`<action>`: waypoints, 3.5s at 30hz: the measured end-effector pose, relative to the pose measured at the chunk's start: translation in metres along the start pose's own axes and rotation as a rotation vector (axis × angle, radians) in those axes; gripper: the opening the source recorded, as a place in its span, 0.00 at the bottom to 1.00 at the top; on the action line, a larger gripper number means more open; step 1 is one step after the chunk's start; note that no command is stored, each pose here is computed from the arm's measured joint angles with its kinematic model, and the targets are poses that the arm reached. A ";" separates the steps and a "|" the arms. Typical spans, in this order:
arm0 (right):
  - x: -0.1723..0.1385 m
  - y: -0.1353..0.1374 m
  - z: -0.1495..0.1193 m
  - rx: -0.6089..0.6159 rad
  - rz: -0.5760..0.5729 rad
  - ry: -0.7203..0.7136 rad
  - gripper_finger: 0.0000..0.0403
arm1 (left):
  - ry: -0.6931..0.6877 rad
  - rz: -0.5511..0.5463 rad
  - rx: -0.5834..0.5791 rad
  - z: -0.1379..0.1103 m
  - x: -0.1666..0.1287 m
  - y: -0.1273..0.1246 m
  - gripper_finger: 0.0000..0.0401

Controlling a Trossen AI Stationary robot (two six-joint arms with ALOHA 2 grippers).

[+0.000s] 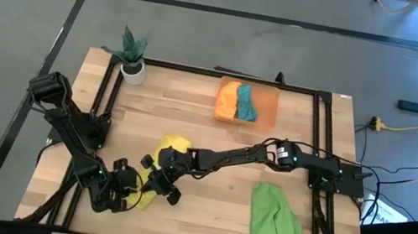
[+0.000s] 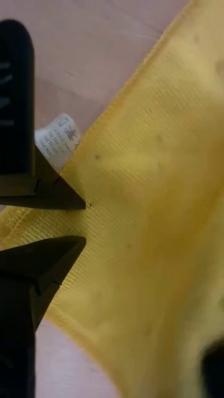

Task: Roll microfiber towels into tight, uniform cylinder then place into a basket
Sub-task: Roll the yellow microfiber towel

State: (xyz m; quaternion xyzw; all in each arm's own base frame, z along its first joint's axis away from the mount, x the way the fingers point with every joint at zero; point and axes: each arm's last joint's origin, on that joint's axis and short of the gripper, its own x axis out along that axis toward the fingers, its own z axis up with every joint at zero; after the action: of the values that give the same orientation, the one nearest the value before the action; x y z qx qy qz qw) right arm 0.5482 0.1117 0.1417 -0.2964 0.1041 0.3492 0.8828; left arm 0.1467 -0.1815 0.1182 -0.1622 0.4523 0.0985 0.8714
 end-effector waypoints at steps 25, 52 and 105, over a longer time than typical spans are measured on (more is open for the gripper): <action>0.023 -0.005 -0.007 0.077 0.093 0.071 0.02 | 0.117 0.118 0.142 0.016 -0.057 -0.036 0.19; 0.027 0.001 -0.002 0.064 0.061 0.100 0.08 | 0.107 0.195 0.186 0.036 -0.086 -0.046 0.19; 0.007 0.015 0.096 -0.045 -0.360 0.323 0.36 | 0.083 0.189 0.215 0.033 -0.088 -0.047 0.19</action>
State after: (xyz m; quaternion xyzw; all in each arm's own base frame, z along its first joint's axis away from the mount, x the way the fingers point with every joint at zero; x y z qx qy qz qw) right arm 0.5412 0.1818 0.2091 -0.3817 0.1815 0.1366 0.8960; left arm 0.1360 -0.2153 0.2172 -0.0285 0.5093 0.1241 0.8511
